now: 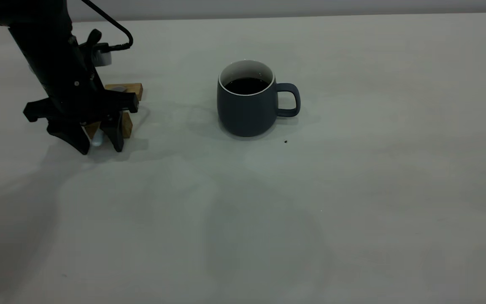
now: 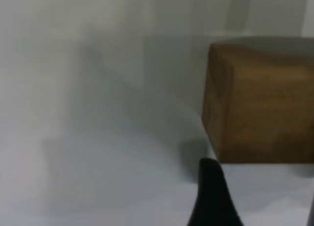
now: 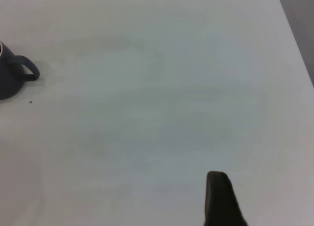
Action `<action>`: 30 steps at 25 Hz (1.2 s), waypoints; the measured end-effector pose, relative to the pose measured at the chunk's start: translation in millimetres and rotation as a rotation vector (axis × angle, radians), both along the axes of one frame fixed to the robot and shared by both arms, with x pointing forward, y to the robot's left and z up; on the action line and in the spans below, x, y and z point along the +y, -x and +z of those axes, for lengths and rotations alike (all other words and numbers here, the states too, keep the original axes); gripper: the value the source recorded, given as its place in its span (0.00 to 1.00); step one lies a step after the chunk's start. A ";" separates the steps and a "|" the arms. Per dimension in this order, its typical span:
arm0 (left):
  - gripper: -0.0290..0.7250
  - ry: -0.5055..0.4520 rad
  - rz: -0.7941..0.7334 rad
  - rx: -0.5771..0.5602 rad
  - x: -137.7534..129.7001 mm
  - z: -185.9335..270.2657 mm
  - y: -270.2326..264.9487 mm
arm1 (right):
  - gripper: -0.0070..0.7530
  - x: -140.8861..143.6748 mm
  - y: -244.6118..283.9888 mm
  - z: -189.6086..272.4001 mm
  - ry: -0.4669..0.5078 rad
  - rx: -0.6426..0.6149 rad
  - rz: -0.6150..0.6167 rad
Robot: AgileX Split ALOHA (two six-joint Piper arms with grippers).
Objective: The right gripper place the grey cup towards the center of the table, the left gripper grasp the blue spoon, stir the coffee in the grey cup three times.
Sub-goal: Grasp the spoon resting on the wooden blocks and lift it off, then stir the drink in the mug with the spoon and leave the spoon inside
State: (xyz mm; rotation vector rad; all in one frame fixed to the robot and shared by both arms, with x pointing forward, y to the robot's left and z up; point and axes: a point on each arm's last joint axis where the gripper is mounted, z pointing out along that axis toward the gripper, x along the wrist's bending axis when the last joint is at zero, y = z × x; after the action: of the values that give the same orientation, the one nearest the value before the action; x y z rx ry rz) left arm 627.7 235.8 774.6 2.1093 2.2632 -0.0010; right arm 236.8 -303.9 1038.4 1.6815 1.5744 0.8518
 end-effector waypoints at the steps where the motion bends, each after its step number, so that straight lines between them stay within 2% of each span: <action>1: 0.77 0.000 0.000 -0.003 0.0 0.0 -0.3 | 0.65 0.0 0.0 0.0 0.000 0.000 0.000; 5: 0.63 0.001 0.000 -0.009 -0.1 0.2 -1.0 | 0.65 0.0 0.0 0.0 0.000 0.000 0.000; 7: 0.52 0.002 0.001 -0.009 -0.2 0.2 -1.0 | 0.65 0.0 0.0 0.0 0.000 0.000 0.000; 11: 0.24 0.003 0.003 -0.008 -0.3 0.2 -1.0 | 0.65 0.0 0.0 0.0 0.000 0.000 0.000; 12: 0.21 0.003 0.003 -0.008 -0.3 0.2 -1.0 | 0.65 0.0 0.0 0.0 0.000 0.000 0.000; 17: 0.21 0.005 0.002 -0.010 -0.6 14.9 -2.1 | 0.65 0.0 0.0 0.0 0.000 0.000 0.000; 23: 0.21 0.042 0.028 -0.016 -3.5 78.1 -0.5 | 0.65 0.0 0.0 0.0 0.000 0.000 0.000; 27: 0.21 0.177 0.107 0.024 -14.9 117.6 8.6 | 0.65 0.0 0.0 0.0 0.000 0.000 0.000; 30: 0.21 0.337 0.090 0.047 -36.0 135.8 14.9 | 0.65 0.0 0.0 0.0 0.000 0.000 0.000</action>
State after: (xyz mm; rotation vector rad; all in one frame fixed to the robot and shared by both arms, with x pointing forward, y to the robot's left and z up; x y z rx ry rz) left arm 612.8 199.8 910.4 1.8527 2.1938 -0.4021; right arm 236.8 -303.9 1038.4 1.6815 1.5744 0.8518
